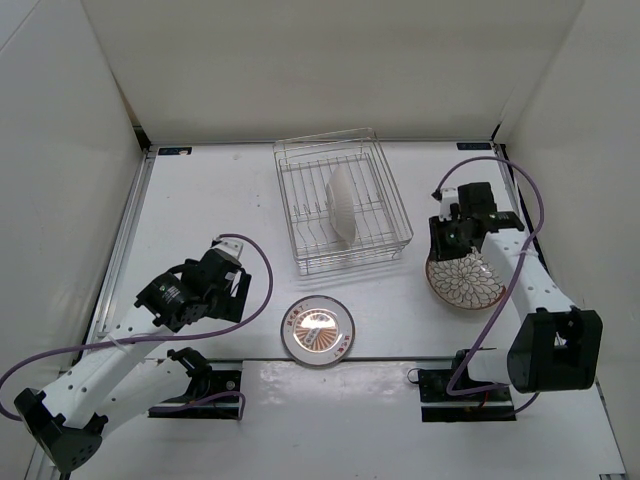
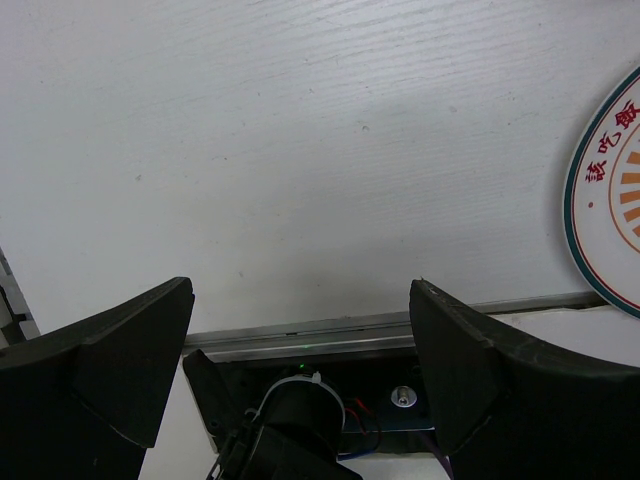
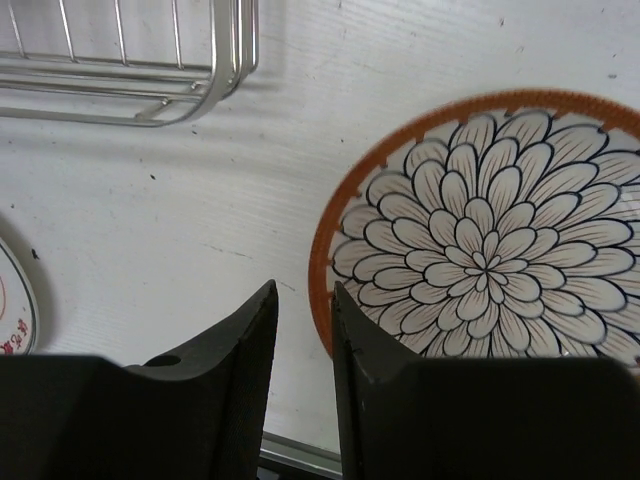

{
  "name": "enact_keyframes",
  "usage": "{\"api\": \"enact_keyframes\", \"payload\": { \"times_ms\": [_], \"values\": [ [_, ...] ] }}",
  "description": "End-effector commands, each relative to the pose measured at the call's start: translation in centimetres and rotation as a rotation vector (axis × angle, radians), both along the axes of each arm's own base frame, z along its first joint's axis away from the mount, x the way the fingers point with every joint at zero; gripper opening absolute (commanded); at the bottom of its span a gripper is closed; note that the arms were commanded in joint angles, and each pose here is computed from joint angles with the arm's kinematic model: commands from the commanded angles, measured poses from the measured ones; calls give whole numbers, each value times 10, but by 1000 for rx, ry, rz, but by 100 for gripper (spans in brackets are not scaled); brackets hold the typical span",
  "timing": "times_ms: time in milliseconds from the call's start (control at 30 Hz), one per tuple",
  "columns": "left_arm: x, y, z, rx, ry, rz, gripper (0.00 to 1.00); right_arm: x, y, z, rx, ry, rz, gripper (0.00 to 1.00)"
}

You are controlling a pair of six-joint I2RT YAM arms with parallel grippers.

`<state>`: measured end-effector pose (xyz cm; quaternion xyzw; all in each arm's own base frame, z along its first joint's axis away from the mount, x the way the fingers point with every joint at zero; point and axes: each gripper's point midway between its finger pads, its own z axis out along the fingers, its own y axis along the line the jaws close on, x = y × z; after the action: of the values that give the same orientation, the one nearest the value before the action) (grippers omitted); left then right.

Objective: Unload the plates from the dish rack

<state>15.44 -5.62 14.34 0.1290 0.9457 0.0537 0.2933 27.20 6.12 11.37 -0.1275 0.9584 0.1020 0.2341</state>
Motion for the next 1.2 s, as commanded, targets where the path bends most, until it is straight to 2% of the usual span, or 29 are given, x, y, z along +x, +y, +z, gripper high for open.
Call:
{"api": "enact_keyframes", "payload": {
  "times_ms": [0,100,267,367,433,567,633,833,1067,1133,1167],
  "values": [
    [0,-1,-1,-14,-8,-4,100,14,4,27,21,-72,27,32],
    [1,-2,-1,-16,-5,-3,100,30,14,54,70,-165,67,32],
    [1,-3,-1,-12,-3,-7,100,46,61,123,301,-308,236,35],
    [1,-2,-2,-7,1,-6,100,44,93,162,486,-366,346,45],
    [1,-2,-2,-9,-4,-5,100,55,102,176,545,-403,357,49],
    [2,-1,-2,-1,-4,-2,100,56,131,181,722,-293,426,55],
    [2,-1,-2,4,-5,0,100,56,142,188,755,-270,453,55],
    [3,0,-2,12,1,3,100,65,168,167,751,-225,521,62],
    [3,2,-2,16,0,6,100,76,198,146,662,-158,547,62],
    [3,1,-2,13,-1,4,100,84,200,127,623,-114,516,62],
    [3,1,-2,11,-1,4,100,86,205,132,605,-135,545,62]
  ]
}}
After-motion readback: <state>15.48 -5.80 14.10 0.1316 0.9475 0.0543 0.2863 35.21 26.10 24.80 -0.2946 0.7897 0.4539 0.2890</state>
